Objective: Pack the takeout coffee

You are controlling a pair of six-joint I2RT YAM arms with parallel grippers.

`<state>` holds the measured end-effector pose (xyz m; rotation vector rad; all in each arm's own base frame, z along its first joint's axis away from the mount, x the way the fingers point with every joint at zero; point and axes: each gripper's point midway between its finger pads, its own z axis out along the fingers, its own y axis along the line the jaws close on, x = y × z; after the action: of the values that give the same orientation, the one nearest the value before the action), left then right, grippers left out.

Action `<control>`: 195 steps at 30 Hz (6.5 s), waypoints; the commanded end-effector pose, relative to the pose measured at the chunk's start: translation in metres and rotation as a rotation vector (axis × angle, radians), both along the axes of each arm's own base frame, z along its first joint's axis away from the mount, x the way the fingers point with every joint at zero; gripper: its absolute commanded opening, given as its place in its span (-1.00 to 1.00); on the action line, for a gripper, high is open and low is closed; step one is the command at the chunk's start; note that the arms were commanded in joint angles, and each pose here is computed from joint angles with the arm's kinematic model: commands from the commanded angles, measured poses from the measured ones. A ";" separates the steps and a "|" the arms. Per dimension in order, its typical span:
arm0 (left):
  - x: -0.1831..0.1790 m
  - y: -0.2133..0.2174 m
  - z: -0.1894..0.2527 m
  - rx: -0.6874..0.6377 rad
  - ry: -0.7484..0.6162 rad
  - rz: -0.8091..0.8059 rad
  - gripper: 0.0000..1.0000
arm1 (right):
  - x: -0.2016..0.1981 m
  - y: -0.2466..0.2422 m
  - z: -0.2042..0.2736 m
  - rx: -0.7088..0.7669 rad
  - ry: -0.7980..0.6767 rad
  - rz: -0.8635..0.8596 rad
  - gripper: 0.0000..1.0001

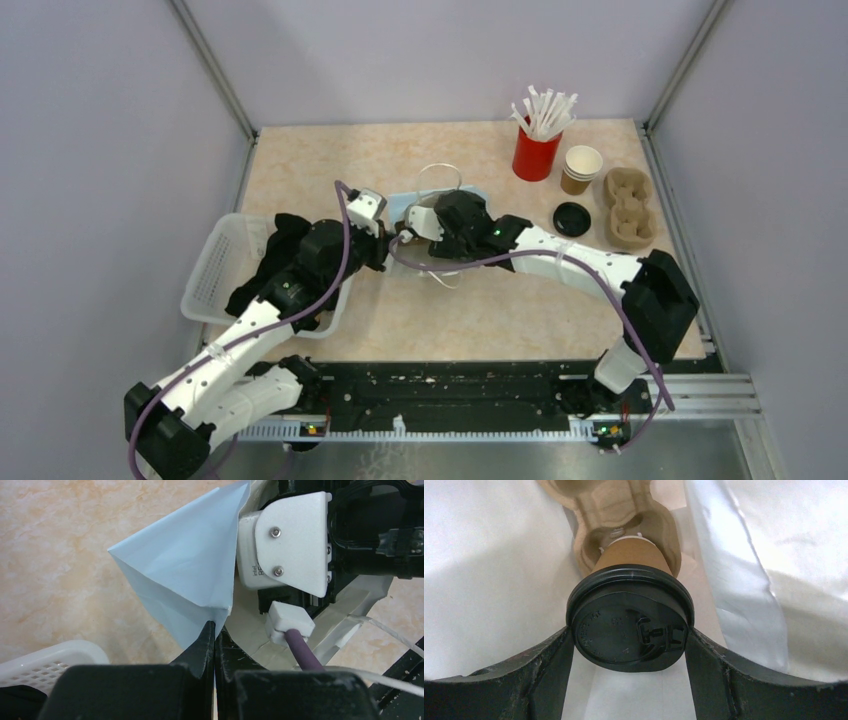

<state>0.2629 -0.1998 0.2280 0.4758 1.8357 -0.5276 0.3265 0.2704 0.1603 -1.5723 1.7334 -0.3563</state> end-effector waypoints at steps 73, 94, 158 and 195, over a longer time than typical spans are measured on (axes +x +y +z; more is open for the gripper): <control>0.004 0.026 0.047 0.134 0.352 0.309 -0.99 | -0.093 0.024 -0.085 -0.149 0.548 0.311 0.10; 0.010 0.028 0.035 0.177 0.382 0.318 -1.00 | -0.053 0.046 -0.042 0.001 0.487 0.135 0.62; -0.011 0.007 0.044 0.014 0.405 0.194 -1.00 | -0.109 0.046 0.156 0.503 0.255 0.034 0.11; -0.027 -0.016 0.053 -0.103 0.739 0.212 -0.74 | -0.090 -0.319 0.023 0.740 0.388 -1.779 0.98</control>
<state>0.2356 -0.2124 0.2578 -0.0693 2.5879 -0.6353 0.2357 -0.0397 0.1870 0.7730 2.6701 -0.2156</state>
